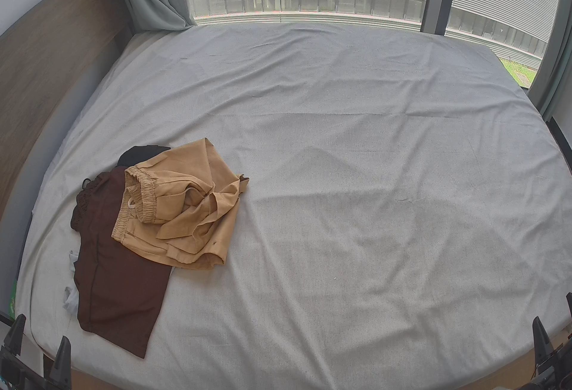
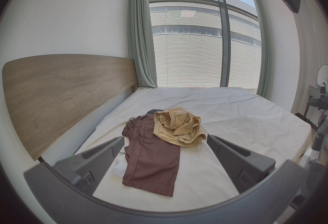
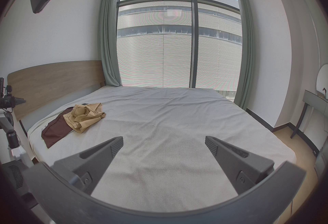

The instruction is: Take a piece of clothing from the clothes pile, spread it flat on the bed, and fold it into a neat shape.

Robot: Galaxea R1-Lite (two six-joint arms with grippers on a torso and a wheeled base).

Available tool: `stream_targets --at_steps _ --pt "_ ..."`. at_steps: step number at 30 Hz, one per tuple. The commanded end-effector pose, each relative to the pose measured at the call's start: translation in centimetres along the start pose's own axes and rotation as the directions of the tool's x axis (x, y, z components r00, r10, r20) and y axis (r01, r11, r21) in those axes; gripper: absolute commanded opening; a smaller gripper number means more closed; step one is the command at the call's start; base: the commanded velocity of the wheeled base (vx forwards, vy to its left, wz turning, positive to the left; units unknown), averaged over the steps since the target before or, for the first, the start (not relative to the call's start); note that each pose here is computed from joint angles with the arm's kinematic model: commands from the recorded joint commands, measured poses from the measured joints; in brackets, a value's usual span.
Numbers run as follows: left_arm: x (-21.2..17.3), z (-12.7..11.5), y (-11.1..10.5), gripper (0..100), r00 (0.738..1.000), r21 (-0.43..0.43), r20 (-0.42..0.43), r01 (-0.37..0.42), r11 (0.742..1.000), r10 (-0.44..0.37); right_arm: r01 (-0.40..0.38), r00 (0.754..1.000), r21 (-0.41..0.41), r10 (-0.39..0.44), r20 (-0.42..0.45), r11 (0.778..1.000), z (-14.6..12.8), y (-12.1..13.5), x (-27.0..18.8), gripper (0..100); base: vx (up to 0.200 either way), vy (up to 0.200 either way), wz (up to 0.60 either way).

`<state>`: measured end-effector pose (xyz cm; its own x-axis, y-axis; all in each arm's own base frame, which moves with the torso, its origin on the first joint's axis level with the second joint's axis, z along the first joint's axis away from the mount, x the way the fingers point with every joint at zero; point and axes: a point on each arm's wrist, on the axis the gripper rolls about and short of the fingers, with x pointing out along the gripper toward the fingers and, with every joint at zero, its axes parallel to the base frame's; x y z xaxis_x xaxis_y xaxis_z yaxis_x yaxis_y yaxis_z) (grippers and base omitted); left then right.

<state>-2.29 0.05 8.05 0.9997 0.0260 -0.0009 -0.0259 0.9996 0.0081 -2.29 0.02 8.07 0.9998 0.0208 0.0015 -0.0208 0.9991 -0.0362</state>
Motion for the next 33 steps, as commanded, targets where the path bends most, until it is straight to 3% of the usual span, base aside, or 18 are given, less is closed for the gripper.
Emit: stream_targets --at_steps 1,9,11,13,14,16,33 --pt "0.0 -0.5 0.0 100 1.0 0.004 0.002 0.0 1.0 0.0 -0.001 1.0 0.001 0.001 0.0 1.0 -0.5 0.0 0.0 100 0.0 0.0 0.0" --pt "0.0 -0.4 0.0 100 1.0 0.012 0.007 0.0 1.0 0.0 -0.001 1.0 0.005 0.001 0.0 1.0 -0.5 0.0 0.0 100 0.0 0.0 0.0" --pt "-0.6 2.6 0.1 100 0.987 0.002 0.158 -0.025 1.0 0.025 -0.001 1.0 0.009 0.001 0.002 1.0 -0.5 0.0 0.0 100 0.0 0.0 0.0" --pt "-1.0 4.6 0.1 100 0.977 0.0 0.21 -0.037 0.999 0.036 -0.001 1.0 0.009 0.001 0.002 1.0 -0.5 0.0 0.0 100 0.0 0.0 0.0" --pt "-0.7 6.0 0.1 100 0.98 -0.002 0.199 -0.025 1.0 0.025 -0.001 1.0 0.005 0.001 0.002 1.0 -0.5 0.0 0.0 100 0.0 0.0 0.0" --pt "-0.3 6.5 0.1 100 0.984 -0.014 0.176 -0.006 1.0 0.008 -0.001 1.0 0.005 0.001 0.0 1.0 -0.5 0.0 0.0 100 0.0 0.0 0.0" --pt "1.5 6.2 0.0 100 0.996 -0.074 0.046 0.075 0.994 -0.071 -0.001 1.0 0.007 0.001 0.0 1.0 -0.5 0.0 0.0 100 0.0 0.0 0.0"
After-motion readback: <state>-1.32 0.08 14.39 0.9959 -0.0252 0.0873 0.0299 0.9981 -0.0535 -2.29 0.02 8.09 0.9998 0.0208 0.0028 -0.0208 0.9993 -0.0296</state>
